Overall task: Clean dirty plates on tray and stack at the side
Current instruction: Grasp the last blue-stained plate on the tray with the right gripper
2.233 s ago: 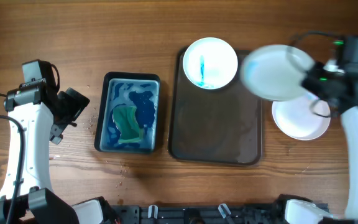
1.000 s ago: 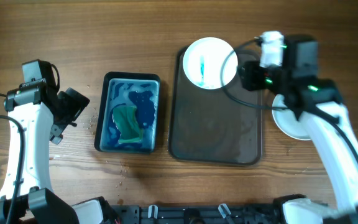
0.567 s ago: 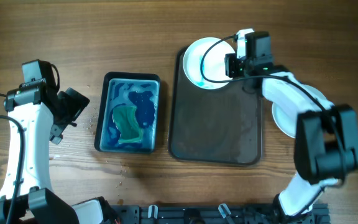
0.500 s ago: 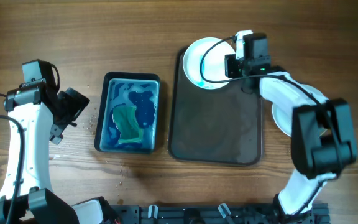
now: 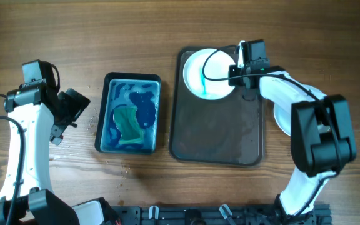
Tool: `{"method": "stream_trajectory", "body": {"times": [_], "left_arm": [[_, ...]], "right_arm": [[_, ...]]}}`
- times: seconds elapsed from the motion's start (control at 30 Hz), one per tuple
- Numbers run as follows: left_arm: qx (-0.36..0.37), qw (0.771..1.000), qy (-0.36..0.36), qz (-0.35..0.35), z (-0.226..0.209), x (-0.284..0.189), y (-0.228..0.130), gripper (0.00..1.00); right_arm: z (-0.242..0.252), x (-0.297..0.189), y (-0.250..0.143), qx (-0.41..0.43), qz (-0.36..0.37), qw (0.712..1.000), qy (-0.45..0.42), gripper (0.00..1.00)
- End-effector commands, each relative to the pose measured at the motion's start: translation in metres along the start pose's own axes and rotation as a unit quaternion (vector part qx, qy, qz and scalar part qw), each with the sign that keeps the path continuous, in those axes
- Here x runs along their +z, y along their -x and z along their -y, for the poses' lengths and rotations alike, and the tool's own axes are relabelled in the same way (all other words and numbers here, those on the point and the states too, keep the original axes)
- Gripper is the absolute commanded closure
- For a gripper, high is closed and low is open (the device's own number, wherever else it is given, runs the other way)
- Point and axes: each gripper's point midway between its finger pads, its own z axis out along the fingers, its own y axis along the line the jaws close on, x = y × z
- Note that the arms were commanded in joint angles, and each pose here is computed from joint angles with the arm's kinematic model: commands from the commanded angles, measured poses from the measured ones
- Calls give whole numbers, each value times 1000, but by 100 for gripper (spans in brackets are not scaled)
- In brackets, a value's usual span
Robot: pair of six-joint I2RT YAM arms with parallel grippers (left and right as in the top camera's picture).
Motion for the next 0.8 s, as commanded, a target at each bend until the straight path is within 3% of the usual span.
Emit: {"method": "stream_trajectory", "body": {"times": [0.0,0.23,0.4,0.7,0.77], "left_arm": [[-12,1000,1,13,-1,-5,6,0],[-12,1000,1,13,-1,-5,6,0],[1,999,22,41,-8,-5,17,0],[2,998,27,48,-9,-6,19,0],[1,999,-19,39,9,-5,19,0]], "right_arm": [[-16,-38,-9,17,-25,998,48,96],[-26,-156,-14,21,-8,997,74,96],[-22,-199,-40,34,-31,997,69,95],[-13,-132,-112,113,-89,988,63,96],[-20,-113,-126,111,-78,986,93,96]]}}
